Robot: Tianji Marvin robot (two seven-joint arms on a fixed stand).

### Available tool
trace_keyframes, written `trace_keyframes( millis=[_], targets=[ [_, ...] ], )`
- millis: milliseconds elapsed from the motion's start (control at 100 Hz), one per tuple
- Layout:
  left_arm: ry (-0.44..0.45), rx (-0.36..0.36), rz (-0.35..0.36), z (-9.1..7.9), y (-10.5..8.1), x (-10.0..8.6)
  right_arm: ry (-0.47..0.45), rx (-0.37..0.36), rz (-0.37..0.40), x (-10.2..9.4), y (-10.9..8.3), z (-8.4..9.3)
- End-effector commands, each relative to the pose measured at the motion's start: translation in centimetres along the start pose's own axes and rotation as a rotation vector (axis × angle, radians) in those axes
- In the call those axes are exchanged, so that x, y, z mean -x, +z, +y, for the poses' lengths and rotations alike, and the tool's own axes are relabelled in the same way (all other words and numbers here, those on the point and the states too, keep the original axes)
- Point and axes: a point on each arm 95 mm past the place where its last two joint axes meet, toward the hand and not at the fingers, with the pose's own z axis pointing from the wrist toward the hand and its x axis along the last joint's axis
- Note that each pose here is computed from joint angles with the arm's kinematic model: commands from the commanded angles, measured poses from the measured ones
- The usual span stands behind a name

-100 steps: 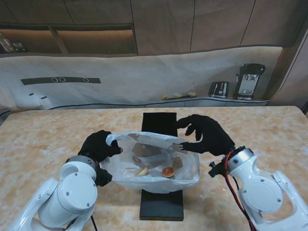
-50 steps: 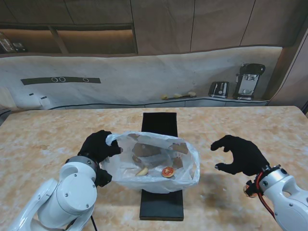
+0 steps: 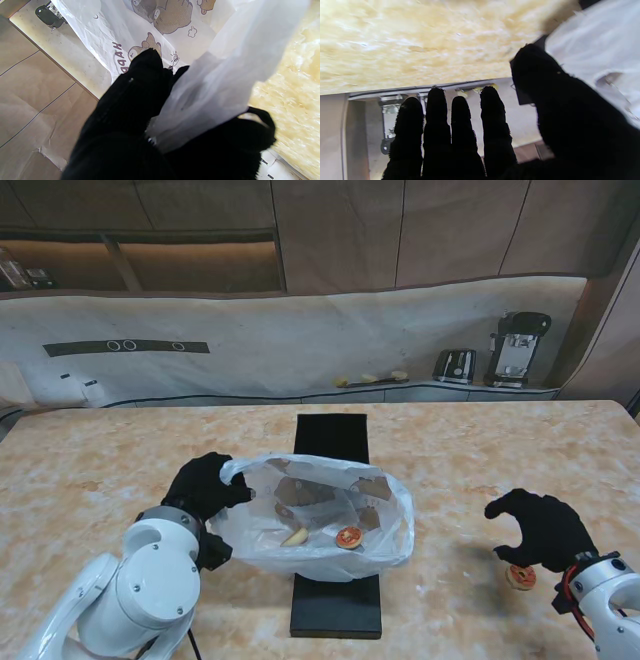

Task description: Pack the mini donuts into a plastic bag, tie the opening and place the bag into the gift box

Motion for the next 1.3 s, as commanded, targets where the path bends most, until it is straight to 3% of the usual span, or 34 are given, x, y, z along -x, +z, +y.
trace_keyframes(
  millis=[0, 620, 930, 1290],
  targets=[
    [-0.001, 0.017, 0.007, 0.2, -0.3, -0.1, 0.014, -0.066, -0.038, 1.0, -0.5, -1.8],
    [0.025, 0.029, 0.015, 0.3, -0.2, -0.1, -0.024, -0.21, -0.216, 3.8, -1.1, -6.1],
    [0.026, 0.031, 0.015, 0.3, -0.2, -0.1, -0.028, -0.279, -0.243, 4.2, -1.2, -6.9],
    [0.025, 0.031, 0.014, 0.3, -0.2, -0.1, -0.017, -0.3, -0.274, 4.3, -1.2, -8.1]
  ],
)
